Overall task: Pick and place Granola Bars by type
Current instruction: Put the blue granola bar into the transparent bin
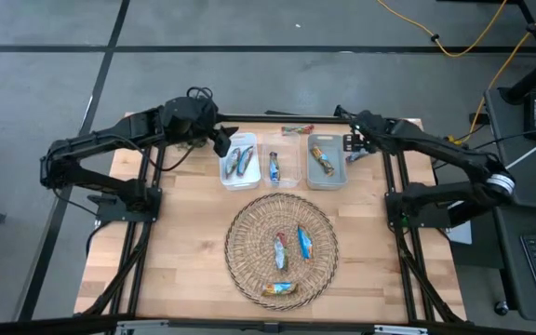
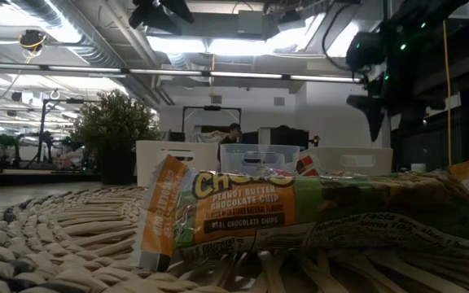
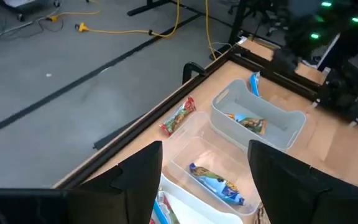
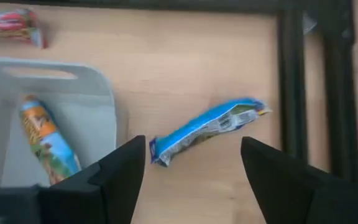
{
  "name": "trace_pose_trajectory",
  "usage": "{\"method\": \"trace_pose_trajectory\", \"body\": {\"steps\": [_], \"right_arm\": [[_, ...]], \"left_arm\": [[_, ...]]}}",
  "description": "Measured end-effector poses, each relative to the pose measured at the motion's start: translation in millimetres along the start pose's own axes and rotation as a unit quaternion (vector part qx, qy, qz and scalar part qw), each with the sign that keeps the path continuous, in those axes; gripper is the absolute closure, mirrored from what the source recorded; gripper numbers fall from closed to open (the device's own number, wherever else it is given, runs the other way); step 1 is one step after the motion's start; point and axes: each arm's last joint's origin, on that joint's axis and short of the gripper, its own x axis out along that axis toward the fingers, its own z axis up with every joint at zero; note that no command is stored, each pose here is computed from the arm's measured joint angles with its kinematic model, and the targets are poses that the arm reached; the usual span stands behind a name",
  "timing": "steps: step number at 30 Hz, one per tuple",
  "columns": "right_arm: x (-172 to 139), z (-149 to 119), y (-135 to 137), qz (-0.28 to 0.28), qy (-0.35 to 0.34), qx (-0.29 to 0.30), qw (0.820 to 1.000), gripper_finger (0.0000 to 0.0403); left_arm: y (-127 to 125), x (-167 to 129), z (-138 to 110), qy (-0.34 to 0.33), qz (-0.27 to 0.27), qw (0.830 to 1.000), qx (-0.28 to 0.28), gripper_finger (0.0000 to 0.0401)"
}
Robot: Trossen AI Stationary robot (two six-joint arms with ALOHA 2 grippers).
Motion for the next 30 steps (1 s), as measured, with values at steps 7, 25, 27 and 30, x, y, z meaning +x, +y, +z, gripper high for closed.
{"method": "trace_pose_trajectory", "body": {"steps": [7,25,27,30], "right_arm": [[28,15,7,-0.001,0.003,0.066,0.998,0.0136],[46,12,-8,-0.063,0.073,0.187,0.978,0.0109],[54,10,-7,-0.065,0.085,0.199,0.974,0.0109],[70,7,-7,-0.056,0.104,0.211,0.97,0.0109]], "left_arm": [[0,0,0,0.0,-0.001,0.999,0.05,0.0173],[-2,0,0,0.004,-0.029,0.99,0.14,0.0173],[-2,0,0,0.003,-0.029,0.989,0.148,0.0173],[-2,0,0,0.004,-0.036,0.988,0.153,0.0173]]}}
